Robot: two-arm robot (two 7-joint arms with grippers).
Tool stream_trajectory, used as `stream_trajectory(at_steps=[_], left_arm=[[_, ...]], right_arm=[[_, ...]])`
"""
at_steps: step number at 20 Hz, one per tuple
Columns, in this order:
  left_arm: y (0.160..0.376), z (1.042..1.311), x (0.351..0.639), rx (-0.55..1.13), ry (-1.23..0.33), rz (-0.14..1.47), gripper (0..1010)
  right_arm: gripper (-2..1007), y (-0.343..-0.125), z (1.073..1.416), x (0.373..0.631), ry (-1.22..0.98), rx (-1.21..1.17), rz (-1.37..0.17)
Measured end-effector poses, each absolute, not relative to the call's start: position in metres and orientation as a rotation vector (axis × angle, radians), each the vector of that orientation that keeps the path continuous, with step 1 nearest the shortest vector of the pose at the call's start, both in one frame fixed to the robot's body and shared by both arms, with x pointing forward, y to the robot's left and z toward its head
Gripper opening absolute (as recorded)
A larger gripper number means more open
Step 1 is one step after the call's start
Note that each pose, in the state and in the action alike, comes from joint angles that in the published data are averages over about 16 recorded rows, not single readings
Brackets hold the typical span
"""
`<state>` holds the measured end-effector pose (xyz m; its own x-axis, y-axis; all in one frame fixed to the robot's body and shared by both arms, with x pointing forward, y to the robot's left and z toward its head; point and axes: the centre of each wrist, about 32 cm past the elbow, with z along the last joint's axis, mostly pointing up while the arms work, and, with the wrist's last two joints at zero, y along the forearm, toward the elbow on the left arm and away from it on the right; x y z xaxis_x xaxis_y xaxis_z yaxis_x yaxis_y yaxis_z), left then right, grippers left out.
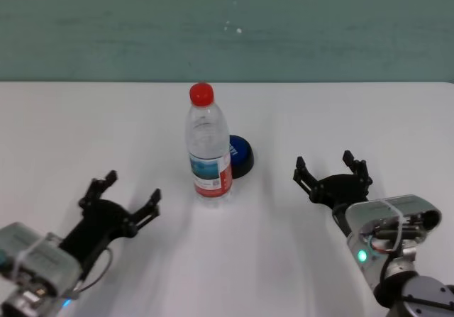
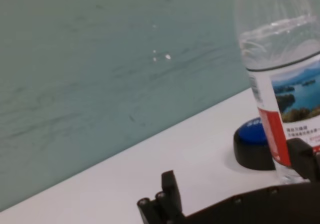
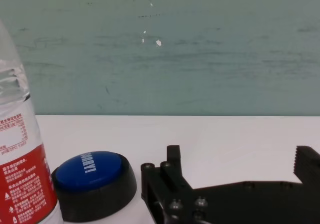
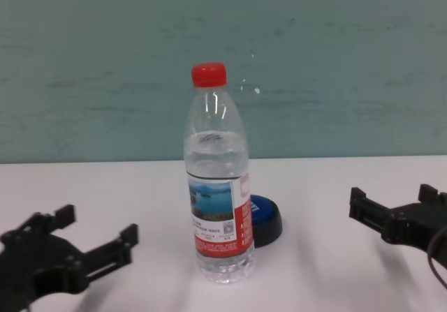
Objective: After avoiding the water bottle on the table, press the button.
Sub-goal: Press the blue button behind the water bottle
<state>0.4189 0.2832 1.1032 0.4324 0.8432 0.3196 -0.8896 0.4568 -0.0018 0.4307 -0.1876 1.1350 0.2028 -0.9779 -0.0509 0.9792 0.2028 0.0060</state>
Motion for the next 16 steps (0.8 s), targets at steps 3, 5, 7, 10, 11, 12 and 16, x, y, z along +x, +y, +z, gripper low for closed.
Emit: stream_trajectory(at_steps=[3, 5, 7, 10, 11, 12, 16], left_arm=[[0.293, 1.109, 0.412, 0.174, -0.295, 1.092, 1000], [0.299, 1.112, 0.408, 0.172, -0.297, 1.092, 1000], [0.307, 1.115, 0.406, 0.170, -0.300, 1.090, 1000], [0.317, 1.118, 0.405, 0.169, -0.305, 1.084, 1000], [0.321, 1.118, 0.405, 0.169, -0.306, 1.082, 1000], [0.325, 1.119, 0.405, 0.170, -0.309, 1.081, 1000], [0.340, 1.119, 0.411, 0.174, -0.320, 1.079, 1000]], right_arm=[[1004, -0.188, 1.135, 0.431, 0.039, 0.040, -1.366], [1004, -0.188, 1.135, 0.431, 0.039, 0.040, -1.366], [1004, -0.188, 1.135, 0.431, 0.039, 0.040, -1.366], [1004, -0.188, 1.135, 0.431, 0.039, 0.040, -1.366], [1004, -0.188, 1.135, 0.431, 0.039, 0.040, -1.366], [1004, -0.188, 1.135, 0.431, 0.039, 0.040, -1.366], [1004, -0.188, 1.135, 0.431, 0.039, 0.040, -1.366]])
